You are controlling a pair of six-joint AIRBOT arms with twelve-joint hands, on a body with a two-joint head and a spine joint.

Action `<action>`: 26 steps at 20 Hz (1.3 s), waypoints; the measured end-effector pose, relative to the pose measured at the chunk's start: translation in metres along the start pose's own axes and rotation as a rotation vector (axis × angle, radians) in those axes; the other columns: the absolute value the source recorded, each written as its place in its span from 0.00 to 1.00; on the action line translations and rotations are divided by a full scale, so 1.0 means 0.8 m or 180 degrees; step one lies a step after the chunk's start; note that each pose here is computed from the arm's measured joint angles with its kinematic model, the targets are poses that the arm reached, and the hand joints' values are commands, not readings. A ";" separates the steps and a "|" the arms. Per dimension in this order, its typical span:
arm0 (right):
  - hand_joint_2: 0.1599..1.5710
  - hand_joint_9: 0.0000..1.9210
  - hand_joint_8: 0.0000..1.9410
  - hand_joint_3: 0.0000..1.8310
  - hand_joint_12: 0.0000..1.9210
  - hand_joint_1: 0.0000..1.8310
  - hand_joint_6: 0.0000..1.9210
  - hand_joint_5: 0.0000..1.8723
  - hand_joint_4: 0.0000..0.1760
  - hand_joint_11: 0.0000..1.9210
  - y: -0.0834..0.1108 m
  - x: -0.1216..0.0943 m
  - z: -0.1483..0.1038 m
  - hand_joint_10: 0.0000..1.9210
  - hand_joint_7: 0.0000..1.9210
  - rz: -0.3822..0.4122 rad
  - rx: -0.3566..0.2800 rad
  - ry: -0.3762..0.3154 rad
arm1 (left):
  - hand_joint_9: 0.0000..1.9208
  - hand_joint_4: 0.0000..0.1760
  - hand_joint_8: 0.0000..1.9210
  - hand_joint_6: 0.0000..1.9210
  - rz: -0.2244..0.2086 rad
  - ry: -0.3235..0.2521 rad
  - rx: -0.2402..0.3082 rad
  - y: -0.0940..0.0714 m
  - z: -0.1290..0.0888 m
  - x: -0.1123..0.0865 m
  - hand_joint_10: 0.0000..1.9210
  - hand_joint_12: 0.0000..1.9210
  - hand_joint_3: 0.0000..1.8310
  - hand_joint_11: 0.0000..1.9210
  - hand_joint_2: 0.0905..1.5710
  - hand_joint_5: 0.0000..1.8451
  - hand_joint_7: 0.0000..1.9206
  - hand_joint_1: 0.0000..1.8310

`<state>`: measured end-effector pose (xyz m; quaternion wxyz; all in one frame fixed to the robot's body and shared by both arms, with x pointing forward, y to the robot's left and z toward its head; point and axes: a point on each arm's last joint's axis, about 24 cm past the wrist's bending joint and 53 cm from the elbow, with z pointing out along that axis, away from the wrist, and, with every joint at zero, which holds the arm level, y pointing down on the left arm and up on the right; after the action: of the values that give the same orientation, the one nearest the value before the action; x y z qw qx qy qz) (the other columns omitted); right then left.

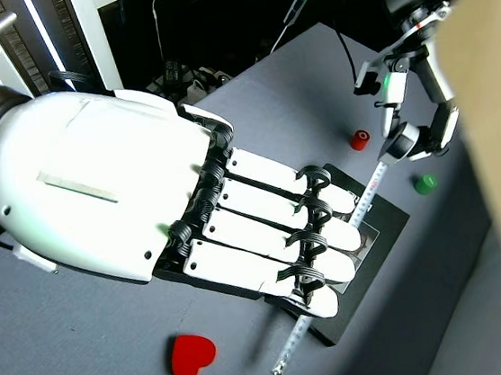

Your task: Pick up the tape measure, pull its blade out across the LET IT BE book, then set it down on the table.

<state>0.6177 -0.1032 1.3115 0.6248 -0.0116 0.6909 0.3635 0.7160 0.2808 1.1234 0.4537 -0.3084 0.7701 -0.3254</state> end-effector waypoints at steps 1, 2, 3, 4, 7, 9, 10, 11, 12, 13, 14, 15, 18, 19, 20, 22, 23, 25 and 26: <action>0.59 0.02 0.00 0.00 0.22 0.09 0.00 0.03 0.33 0.00 0.003 0.000 -0.001 0.00 0.01 -0.0028 -0.0016 -0.0016 | 0.41 0.00 0.65 0.56 0.0002 -0.0011 -0.0009 0.002 0.000 -0.003 0.74 0.71 0.00 0.38 0.73 0.44 0.44 0.74; 0.59 0.02 0.00 0.00 0.22 0.09 0.00 0.03 0.33 0.00 0.003 0.002 -0.001 0.00 0.01 -0.0016 -0.0023 -0.0009 | 0.41 0.00 0.65 0.55 0.0006 -0.0023 -0.0008 0.002 0.000 -0.005 0.75 0.71 0.00 0.38 0.73 0.44 0.44 0.74; 0.59 0.02 0.00 0.00 0.22 0.09 0.00 0.03 0.33 0.00 0.005 0.003 -0.001 0.00 0.01 -0.0061 -0.0027 -0.0029 | 0.41 0.00 0.65 0.55 0.0013 -0.0035 -0.0025 0.005 0.000 -0.007 0.75 0.71 0.00 0.38 0.73 0.44 0.44 0.74; 0.59 0.02 0.00 0.00 0.22 0.08 0.00 0.03 0.33 0.00 0.006 0.005 -0.002 0.00 0.01 -0.0110 -0.0025 -0.0050 | 0.41 0.00 0.65 0.55 0.0017 -0.0045 -0.0043 0.008 0.000 -0.010 0.75 0.71 0.00 0.38 0.73 0.45 0.44 0.74; 0.59 0.02 0.00 0.00 0.25 0.09 0.00 0.03 0.33 0.00 0.016 0.010 -0.008 0.00 0.01 -0.0201 -0.0094 -0.0130 | 0.41 0.00 0.65 0.57 0.0031 -0.0085 -0.0084 0.015 0.001 -0.019 0.75 0.71 0.00 0.38 0.74 0.43 0.43 0.74; 0.60 0.03 0.00 0.00 0.25 0.09 0.00 0.03 0.33 0.00 0.020 0.006 -0.009 0.00 0.02 -0.0135 -0.0108 -0.0184 | 0.41 0.00 0.65 0.57 0.0040 -0.0103 -0.0123 0.023 0.001 -0.022 0.75 0.71 0.00 0.38 0.74 0.44 0.43 0.74; 0.60 0.03 0.00 0.00 0.26 0.09 0.00 0.03 0.33 0.00 0.018 0.001 -0.011 0.00 0.02 -0.0062 -0.0078 -0.0248 | 0.41 0.00 0.66 0.57 0.0052 -0.0103 -0.0145 0.026 0.001 -0.023 0.75 0.71 0.00 0.38 0.74 0.44 0.43 0.74; 0.59 0.03 0.00 0.00 0.26 0.10 0.00 0.03 0.33 0.00 0.015 -0.004 -0.012 0.00 0.02 -0.0067 -0.0056 -0.0296 | 0.41 0.00 0.65 0.57 0.0056 -0.0103 -0.0157 0.028 0.001 -0.024 0.75 0.70 0.00 0.38 0.74 0.44 0.43 0.74; 0.59 0.03 0.00 0.00 0.26 0.10 0.00 0.03 0.33 0.00 0.012 -0.008 -0.013 0.00 0.02 -0.0077 -0.0032 -0.0337 | 0.41 0.00 0.65 0.57 0.0058 -0.0106 -0.0168 0.030 0.001 -0.025 0.75 0.70 0.00 0.37 0.74 0.44 0.44 0.74; 0.59 0.03 0.00 0.00 0.25 0.10 0.00 0.03 0.32 0.00 0.011 -0.010 -0.013 0.00 0.03 -0.0074 -0.0019 -0.0353 | 0.41 0.00 0.65 0.57 0.0064 -0.0115 -0.0179 0.033 0.001 -0.025 0.75 0.70 0.00 0.37 0.74 0.43 0.44 0.74; 0.59 0.03 0.00 0.00 0.25 0.10 0.00 0.03 0.32 0.00 0.010 -0.010 -0.014 0.00 0.03 -0.0074 -0.0019 -0.0350 | 0.41 0.00 0.65 0.57 0.0068 -0.0110 -0.0191 0.035 0.001 -0.025 0.75 0.71 0.00 0.37 0.74 0.43 0.44 0.74; 0.60 0.03 0.00 0.00 0.26 0.10 0.00 0.04 0.32 0.00 0.009 -0.008 -0.014 0.00 0.04 -0.0078 -0.0012 -0.0337 | 0.41 0.00 0.65 0.58 0.0083 -0.0097 -0.0210 0.038 0.001 -0.022 0.75 0.71 0.00 0.37 0.74 0.43 0.44 0.74; 0.59 0.04 0.00 0.00 0.26 0.13 0.00 0.05 0.32 0.00 0.011 -0.005 -0.014 0.00 0.04 -0.0074 -0.0027 -0.0314 | 0.41 0.00 0.63 0.55 0.0125 -0.0078 -0.0265 0.047 0.000 -0.021 0.75 0.70 0.00 0.38 0.73 0.45 0.45 0.74; 0.59 0.04 0.00 0.00 0.26 0.12 0.00 0.05 0.31 0.00 0.011 -0.006 -0.014 0.00 0.04 -0.0077 -0.0029 -0.0315 | 0.41 0.00 0.62 0.56 0.0159 -0.0097 -0.0284 0.051 0.000 -0.025 0.75 0.70 0.00 0.38 0.73 0.45 0.45 0.74; 0.59 0.04 0.00 0.00 0.26 0.11 0.00 0.05 0.30 0.00 0.011 -0.005 -0.014 0.00 0.04 -0.0083 -0.0030 -0.0305 | 0.41 0.00 0.62 0.56 0.0181 -0.0119 -0.0304 0.056 -0.001 -0.029 0.74 0.70 0.00 0.38 0.73 0.45 0.45 0.74; 0.60 0.05 0.00 0.00 0.26 0.11 0.00 0.05 0.29 0.00 0.007 0.006 -0.014 0.00 0.05 -0.0126 -0.0013 -0.0168 | 0.42 0.00 0.62 0.56 0.0206 -0.0124 -0.0347 0.063 -0.002 -0.030 0.74 0.70 0.00 0.38 0.73 0.45 0.45 0.74; 0.60 0.05 0.00 0.00 0.27 0.11 0.00 0.05 0.29 0.00 0.001 0.024 -0.014 0.00 0.05 -0.0073 0.0057 0.0029 | 0.42 0.00 0.63 0.55 0.0210 -0.0101 -0.0380 0.068 -0.002 -0.028 0.74 0.71 0.00 0.38 0.73 0.45 0.45 0.74; 0.60 0.05 0.00 0.00 0.27 0.11 0.00 0.05 0.28 0.00 0.004 0.040 -0.014 0.00 0.05 -0.0042 0.0021 0.0181 | 0.42 0.00 0.63 0.55 0.0211 -0.0105 -0.0387 0.070 -0.002 -0.029 0.74 0.71 0.00 0.38 0.73 0.44 0.45 0.74; 0.60 0.05 0.00 0.00 0.27 0.11 0.00 0.05 0.28 0.00 0.006 0.039 -0.013 0.00 0.05 -0.0069 0.0005 0.0170 | 0.42 0.00 0.63 0.55 0.0217 -0.0111 -0.0386 0.070 -0.002 -0.030 0.74 0.71 0.00 0.39 0.73 0.44 0.45 0.74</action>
<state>0.5992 -0.0912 1.2861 0.6100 -0.0283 0.7075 0.3558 0.7138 0.3331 1.0927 0.4584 -0.3146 0.7905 -0.2571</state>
